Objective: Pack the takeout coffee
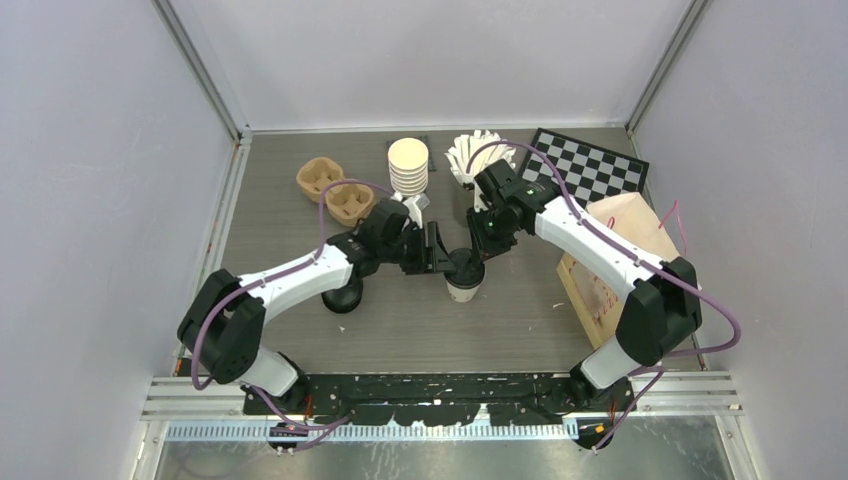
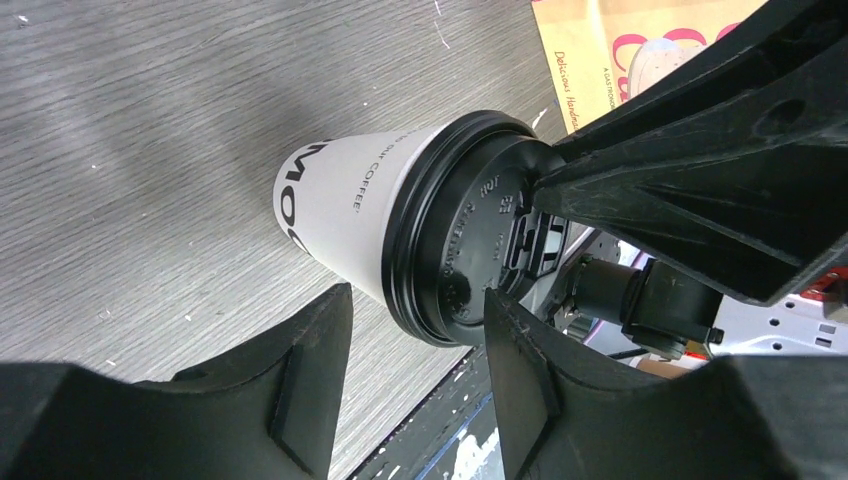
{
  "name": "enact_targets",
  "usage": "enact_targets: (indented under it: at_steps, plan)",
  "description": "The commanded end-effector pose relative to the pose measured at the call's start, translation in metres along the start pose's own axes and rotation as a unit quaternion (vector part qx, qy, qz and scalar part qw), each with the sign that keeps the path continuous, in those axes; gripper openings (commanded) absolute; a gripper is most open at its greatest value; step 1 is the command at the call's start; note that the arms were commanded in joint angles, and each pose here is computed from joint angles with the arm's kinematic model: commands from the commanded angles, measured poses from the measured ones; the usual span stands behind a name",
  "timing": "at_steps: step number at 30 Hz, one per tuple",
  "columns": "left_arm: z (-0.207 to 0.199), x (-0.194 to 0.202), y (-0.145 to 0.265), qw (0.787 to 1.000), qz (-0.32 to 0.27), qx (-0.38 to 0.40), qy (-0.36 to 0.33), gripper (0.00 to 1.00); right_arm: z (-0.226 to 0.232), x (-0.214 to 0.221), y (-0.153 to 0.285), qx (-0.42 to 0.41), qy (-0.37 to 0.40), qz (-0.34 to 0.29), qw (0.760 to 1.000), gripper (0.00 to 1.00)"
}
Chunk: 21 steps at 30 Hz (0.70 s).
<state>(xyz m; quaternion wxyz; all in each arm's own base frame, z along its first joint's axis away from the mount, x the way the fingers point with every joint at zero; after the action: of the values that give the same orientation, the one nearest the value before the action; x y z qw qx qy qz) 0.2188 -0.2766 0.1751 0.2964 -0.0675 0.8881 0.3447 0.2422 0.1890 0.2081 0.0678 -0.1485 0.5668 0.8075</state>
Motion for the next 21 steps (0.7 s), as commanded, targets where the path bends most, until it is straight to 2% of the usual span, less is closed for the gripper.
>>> enact_targets:
  at_steps: [1, 13, 21]
  plan:
    - [-0.004, -0.009, -0.002, 1.0, -0.009, -0.002, -0.014, 0.52, -0.001, -0.006, 0.003, 0.002, -0.005, -0.006, 1.0, 0.26]
    - [0.005, -0.001, -0.011, 1.0, 0.014, -0.016, -0.01, 0.44, -0.011, -0.002, -0.008, 0.028, -0.012, 0.002, 1.0, 0.28]
    - [0.013, 0.006, -0.01, 0.998, 0.023, -0.05, -0.008, 0.42, -0.017, 0.007, -0.021, 0.024, -0.031, 0.006, 0.999, 0.28]
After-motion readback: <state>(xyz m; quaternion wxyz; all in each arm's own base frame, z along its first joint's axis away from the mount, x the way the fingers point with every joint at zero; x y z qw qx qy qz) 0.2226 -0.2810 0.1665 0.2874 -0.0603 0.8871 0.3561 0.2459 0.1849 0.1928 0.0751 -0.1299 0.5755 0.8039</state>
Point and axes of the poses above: each gripper's point midway between its finger pads, its own y axis back along the fingers, its own z axis along the line the jaws close on, x = y × z, the point moved 7 cm from there along y, back along the fingers, and after that the axes turned 13 degrees about -y, right-handed, at the moved point
